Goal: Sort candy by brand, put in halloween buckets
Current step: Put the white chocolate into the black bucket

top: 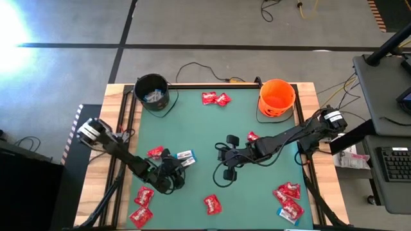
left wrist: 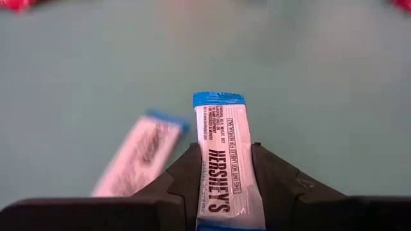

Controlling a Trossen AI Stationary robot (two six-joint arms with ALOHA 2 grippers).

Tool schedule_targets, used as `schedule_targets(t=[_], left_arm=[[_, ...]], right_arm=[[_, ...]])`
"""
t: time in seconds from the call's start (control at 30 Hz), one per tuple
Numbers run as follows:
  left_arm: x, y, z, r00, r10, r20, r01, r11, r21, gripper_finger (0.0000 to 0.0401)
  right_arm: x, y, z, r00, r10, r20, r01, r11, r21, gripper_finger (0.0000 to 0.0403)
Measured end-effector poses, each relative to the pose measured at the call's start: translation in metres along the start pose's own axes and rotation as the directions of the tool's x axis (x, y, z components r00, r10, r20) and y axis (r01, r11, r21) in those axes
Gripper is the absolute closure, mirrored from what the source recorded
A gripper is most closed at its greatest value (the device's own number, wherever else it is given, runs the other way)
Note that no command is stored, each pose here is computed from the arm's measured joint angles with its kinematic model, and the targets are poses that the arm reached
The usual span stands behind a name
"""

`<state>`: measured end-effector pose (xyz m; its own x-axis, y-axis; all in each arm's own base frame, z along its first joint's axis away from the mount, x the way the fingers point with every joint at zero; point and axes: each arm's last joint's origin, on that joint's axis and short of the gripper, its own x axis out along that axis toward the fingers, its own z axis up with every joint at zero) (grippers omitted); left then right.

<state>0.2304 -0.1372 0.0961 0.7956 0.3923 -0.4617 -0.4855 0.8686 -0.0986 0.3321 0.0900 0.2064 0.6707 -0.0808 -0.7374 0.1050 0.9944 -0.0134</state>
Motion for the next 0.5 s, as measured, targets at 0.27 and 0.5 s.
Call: schedule_targets(t=[0.27, 0.5], left_arm=[[-0.023, 0.027, 0.078, 0.993, 0.058, 0.099, -0.073, 0.985, 0.158, 0.0309], [-0.038, 0.114, 0.160, 0.914, 0.393, 0.100, -0.405, 0.898, 0.172, 0.0309]], right_arm=[[0.000, 0.000, 0.000, 1.000, 0.000, -0.001, 0.000, 1.000, 0.000, 0.0390], [0.000, 0.001, -0.001, 1.000, 0.023, -0.016, -0.022, 0.999, 0.044, 0.0390]])
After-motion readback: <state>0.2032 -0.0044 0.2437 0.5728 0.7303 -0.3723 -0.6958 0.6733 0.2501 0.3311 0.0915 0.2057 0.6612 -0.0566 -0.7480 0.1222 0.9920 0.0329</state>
